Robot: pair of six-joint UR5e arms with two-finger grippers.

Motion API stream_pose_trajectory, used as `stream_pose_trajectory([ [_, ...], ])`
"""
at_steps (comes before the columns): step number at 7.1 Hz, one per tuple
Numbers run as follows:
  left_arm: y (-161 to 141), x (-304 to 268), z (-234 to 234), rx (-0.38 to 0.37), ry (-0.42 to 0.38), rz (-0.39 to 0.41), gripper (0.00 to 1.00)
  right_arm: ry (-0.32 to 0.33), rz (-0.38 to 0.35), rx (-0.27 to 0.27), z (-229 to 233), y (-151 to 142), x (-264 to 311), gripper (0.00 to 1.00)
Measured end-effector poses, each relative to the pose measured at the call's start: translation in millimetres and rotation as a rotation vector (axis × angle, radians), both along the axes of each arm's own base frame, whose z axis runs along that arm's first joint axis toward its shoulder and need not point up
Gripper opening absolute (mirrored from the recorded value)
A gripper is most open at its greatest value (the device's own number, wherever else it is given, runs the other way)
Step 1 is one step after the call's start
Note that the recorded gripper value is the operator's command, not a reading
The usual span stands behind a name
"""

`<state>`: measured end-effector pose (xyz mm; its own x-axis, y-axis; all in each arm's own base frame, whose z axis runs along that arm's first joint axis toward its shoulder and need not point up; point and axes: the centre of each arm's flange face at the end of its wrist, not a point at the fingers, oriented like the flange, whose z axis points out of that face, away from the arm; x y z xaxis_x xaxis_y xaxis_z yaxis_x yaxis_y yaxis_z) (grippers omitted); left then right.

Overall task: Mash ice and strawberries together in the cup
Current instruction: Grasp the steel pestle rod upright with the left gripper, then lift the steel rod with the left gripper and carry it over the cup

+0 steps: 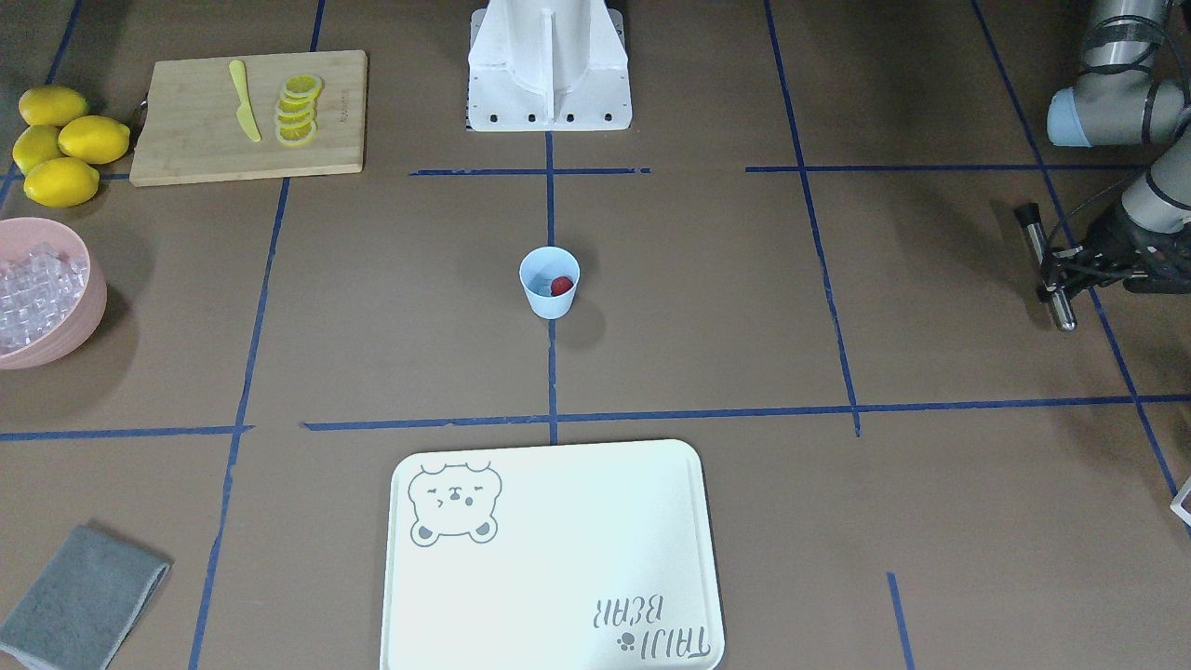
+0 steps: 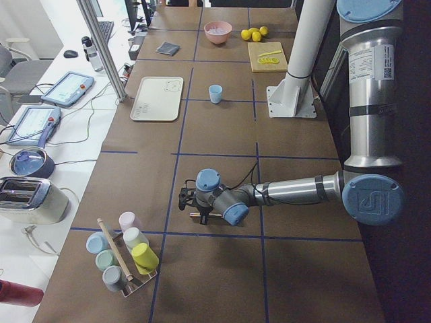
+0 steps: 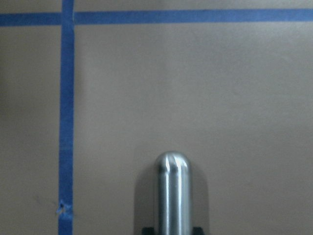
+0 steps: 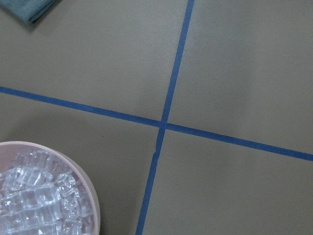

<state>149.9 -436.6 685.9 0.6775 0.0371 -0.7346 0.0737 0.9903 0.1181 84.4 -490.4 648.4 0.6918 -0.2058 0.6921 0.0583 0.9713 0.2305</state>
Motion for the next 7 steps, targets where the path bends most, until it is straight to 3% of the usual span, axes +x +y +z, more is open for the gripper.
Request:
stream_pose_trajectory([
  [2,-6,-21,-68,0.104,0.049,-0.045,0.0,0.0,0.0,0.011,-6,-1,0,0.99],
  [4,-18,-34,-174,0.303,0.12,-0.08,0.0,0.0,0.0,0.033,-20,2,0,0.99],
  [7,-50,-24,-299,0.605,0.126,-0.189,0.0,0.001,0.0,0.046,-29,10,-1,0.99],
])
